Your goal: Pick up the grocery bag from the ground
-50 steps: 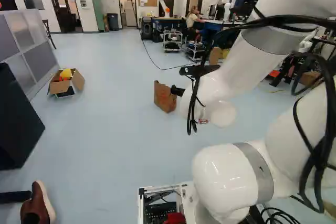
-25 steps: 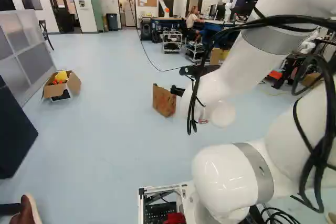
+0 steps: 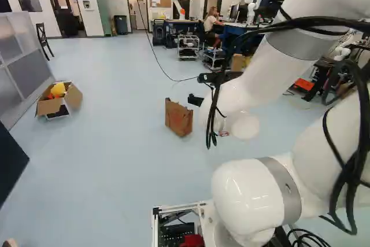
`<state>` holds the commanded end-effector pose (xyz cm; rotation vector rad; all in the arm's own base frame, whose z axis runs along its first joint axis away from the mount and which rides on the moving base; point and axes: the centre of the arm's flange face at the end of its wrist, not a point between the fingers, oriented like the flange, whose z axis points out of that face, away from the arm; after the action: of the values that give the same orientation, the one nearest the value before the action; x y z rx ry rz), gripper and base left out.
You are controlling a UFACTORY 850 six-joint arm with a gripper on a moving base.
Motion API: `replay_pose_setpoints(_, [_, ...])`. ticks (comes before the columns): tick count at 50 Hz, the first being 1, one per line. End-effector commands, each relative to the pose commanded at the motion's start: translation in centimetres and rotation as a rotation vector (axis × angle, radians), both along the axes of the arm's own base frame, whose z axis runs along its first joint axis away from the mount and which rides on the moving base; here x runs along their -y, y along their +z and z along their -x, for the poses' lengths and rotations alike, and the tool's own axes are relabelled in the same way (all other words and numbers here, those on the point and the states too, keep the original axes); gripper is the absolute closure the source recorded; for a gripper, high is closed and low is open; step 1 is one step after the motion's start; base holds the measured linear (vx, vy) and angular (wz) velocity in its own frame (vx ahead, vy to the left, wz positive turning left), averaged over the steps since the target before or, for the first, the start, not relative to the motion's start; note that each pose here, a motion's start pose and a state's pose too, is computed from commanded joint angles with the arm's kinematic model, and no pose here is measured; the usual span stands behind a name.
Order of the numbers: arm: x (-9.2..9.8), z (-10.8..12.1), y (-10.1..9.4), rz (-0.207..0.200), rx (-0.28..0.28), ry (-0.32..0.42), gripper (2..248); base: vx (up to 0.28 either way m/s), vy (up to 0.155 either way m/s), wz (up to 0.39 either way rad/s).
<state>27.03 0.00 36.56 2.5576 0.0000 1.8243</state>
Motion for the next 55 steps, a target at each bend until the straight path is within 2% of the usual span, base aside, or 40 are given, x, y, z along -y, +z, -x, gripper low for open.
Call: replay_pose_setpoints(55, [0.00,0.00,0.00,0.000,0.000,0.000,3,0.250,-0.002,-0.018])
